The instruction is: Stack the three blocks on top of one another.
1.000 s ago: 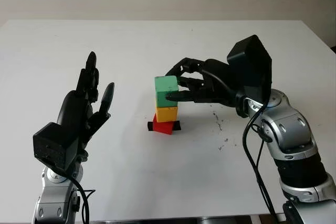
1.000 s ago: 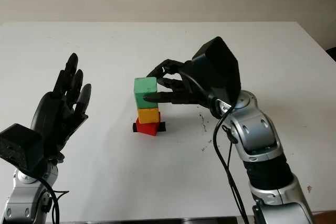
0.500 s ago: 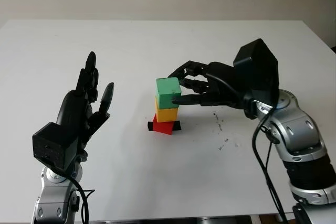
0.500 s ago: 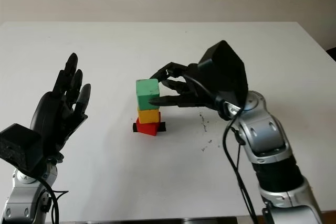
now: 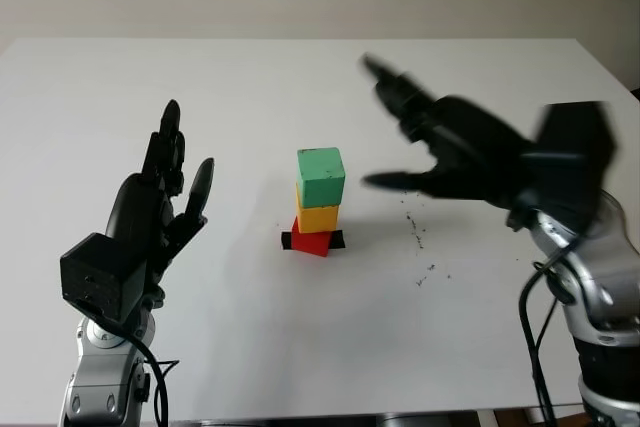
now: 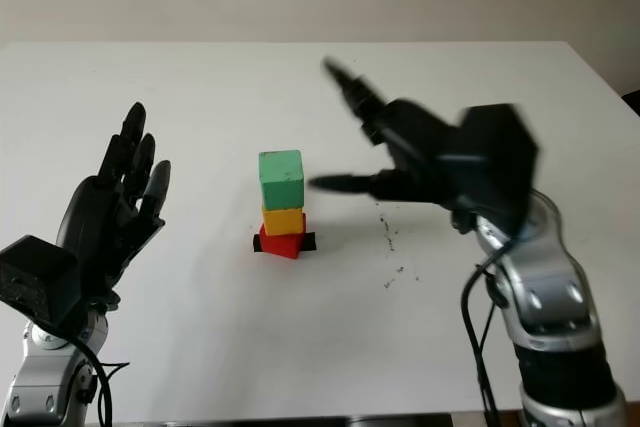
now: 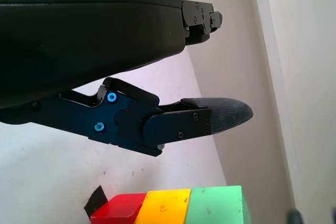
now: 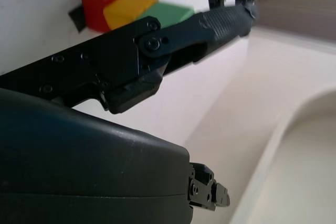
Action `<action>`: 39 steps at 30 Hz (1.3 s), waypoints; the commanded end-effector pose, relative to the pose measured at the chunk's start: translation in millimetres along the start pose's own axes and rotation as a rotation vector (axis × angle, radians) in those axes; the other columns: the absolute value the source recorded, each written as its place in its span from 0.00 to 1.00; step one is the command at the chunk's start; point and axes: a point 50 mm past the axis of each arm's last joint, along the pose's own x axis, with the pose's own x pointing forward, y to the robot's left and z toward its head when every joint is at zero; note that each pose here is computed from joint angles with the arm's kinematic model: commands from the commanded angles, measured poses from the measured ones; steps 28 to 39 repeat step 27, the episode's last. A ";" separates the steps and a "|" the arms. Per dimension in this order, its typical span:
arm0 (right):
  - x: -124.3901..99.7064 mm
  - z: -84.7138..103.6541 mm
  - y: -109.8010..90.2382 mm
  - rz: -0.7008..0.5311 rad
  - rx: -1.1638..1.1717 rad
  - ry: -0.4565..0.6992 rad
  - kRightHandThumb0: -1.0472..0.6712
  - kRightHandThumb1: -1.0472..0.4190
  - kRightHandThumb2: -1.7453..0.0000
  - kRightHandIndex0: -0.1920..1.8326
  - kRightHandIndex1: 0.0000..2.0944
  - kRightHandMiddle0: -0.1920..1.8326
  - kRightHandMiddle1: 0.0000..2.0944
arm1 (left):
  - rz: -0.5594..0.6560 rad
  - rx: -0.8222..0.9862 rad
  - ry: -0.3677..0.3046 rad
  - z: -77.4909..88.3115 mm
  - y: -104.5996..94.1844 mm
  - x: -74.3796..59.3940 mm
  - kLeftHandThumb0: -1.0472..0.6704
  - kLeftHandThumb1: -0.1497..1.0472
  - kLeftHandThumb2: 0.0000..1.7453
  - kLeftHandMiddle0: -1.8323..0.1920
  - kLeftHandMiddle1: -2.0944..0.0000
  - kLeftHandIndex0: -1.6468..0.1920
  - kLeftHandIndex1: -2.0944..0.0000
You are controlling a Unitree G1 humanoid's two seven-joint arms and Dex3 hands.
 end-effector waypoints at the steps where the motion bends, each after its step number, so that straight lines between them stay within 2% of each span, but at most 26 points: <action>1: -8.4 -6.6 2.3 -0.064 0.021 0.015 0.15 0.00 0.69 0.00 0.00 0.00 0.00 | -0.003 0.004 -0.020 3.4 -0.5 4.2 0.22 1.00 0.30 0.94 0.97 0.93 0.98; 6: -20.9 -44.9 24.8 -0.146 0.171 0.142 0.25 0.00 0.66 0.00 0.00 0.00 0.00 | -0.016 -0.023 -0.014 -1.1 -3.6 7.2 0.23 1.00 0.30 0.94 0.97 0.94 0.98; 9: -23.3 -62.2 38.1 -0.180 0.220 0.202 0.25 0.00 0.65 0.00 0.00 0.00 0.00 | -0.012 -0.021 -0.012 -3.6 -3.8 8.6 0.22 1.00 0.30 0.93 0.97 0.93 0.97; 12: -21.4 -73.4 52.9 -0.209 0.297 0.215 0.25 0.00 0.64 0.00 0.00 0.00 0.00 | -0.012 -0.013 -0.004 -5.1 -3.7 9.5 0.21 1.00 0.30 0.93 0.97 0.92 0.97; 16: -15.9 -80.6 68.1 -0.179 0.398 0.223 0.24 0.00 0.61 0.00 0.00 0.00 0.00 | -0.019 -0.009 0.003 -7.1 -4.9 11.5 0.20 1.00 0.30 0.93 0.97 0.92 0.97; 19: -12.5 -85.8 76.1 -0.148 0.508 0.240 0.19 0.00 0.61 0.00 0.00 0.00 0.00 | -0.034 -0.013 0.004 -7.9 -8.1 12.8 0.21 1.00 0.30 0.92 0.97 0.91 0.97; 22: -9.9 -86.9 77.9 -0.136 0.543 0.226 0.15 0.00 0.60 0.00 0.00 0.00 0.00 | -0.054 -0.024 0.008 -8.5 -11.8 12.7 0.20 1.00 0.30 0.93 0.98 0.92 0.97; 27: -8.9 -84.8 79.1 -0.142 0.544 0.166 0.13 0.00 0.60 0.00 0.00 0.00 0.00 | -0.079 -0.039 0.006 -9.5 -16.3 11.0 0.18 1.00 0.29 0.95 0.98 0.93 0.98; 39: -8.9 -84.8 79.1 -0.142 0.544 0.166 0.13 0.00 0.60 0.00 0.00 0.00 0.00 | -0.079 -0.039 0.006 -9.5 -16.3 11.0 0.18 1.00 0.29 0.95 0.98 0.93 0.98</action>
